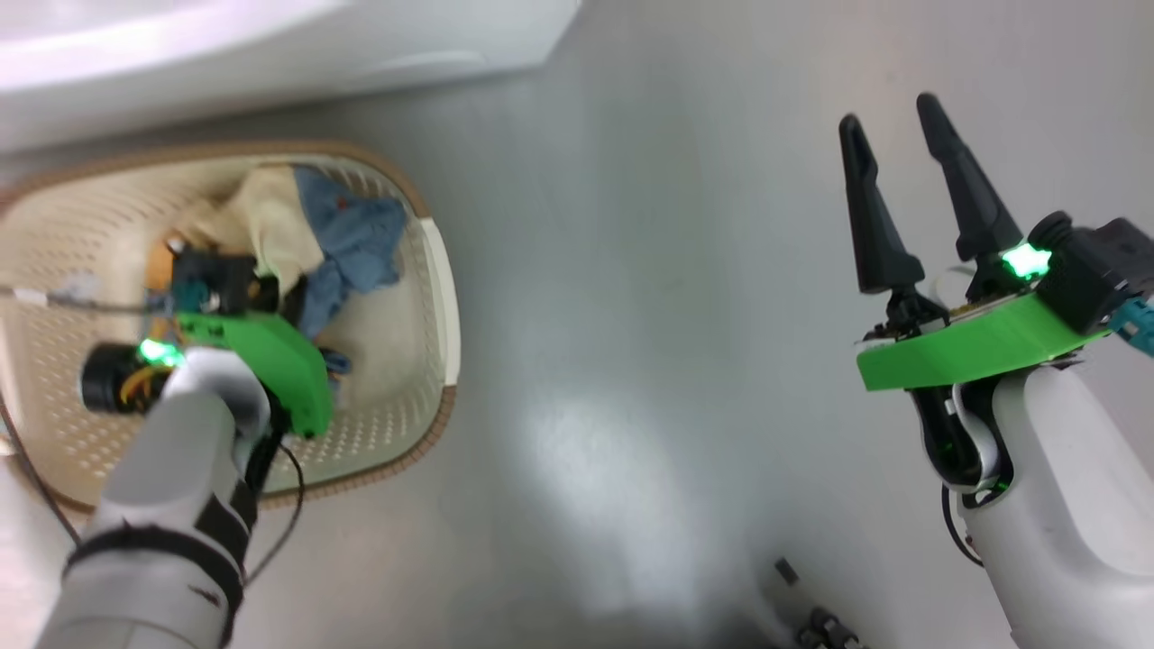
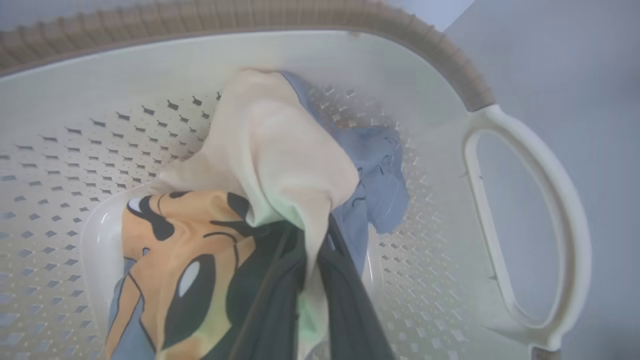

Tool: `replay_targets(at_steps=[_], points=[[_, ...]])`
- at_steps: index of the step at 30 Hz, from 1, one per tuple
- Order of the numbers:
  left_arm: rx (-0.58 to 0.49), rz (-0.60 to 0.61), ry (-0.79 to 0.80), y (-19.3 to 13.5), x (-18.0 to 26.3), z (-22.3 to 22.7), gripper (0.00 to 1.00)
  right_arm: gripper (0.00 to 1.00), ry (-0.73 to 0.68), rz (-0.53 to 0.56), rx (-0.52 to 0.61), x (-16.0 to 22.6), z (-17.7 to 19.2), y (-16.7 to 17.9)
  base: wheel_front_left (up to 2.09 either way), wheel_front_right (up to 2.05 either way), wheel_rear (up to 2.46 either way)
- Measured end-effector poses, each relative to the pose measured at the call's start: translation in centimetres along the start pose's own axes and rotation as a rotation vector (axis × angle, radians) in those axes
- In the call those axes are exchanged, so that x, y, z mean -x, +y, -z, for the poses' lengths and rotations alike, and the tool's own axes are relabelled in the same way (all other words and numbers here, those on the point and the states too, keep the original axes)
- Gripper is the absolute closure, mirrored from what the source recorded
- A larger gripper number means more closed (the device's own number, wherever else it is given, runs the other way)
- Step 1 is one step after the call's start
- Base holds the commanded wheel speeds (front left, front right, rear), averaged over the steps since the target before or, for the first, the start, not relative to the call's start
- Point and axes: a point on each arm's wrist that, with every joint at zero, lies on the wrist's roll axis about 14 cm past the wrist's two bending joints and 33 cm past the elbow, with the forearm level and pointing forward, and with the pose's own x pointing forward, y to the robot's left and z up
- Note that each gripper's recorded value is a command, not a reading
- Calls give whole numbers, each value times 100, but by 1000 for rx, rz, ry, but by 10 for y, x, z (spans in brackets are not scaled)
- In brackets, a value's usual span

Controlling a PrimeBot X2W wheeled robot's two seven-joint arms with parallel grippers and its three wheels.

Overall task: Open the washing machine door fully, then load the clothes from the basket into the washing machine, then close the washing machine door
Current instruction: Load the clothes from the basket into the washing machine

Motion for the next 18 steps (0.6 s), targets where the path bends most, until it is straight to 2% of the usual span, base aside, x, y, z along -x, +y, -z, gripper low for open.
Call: replay_targets(at_steps=[18], points=[[102,-12,-362,-16,121,-64,100,0,-106,-63,-22,55,-67,37,0,0,0]])
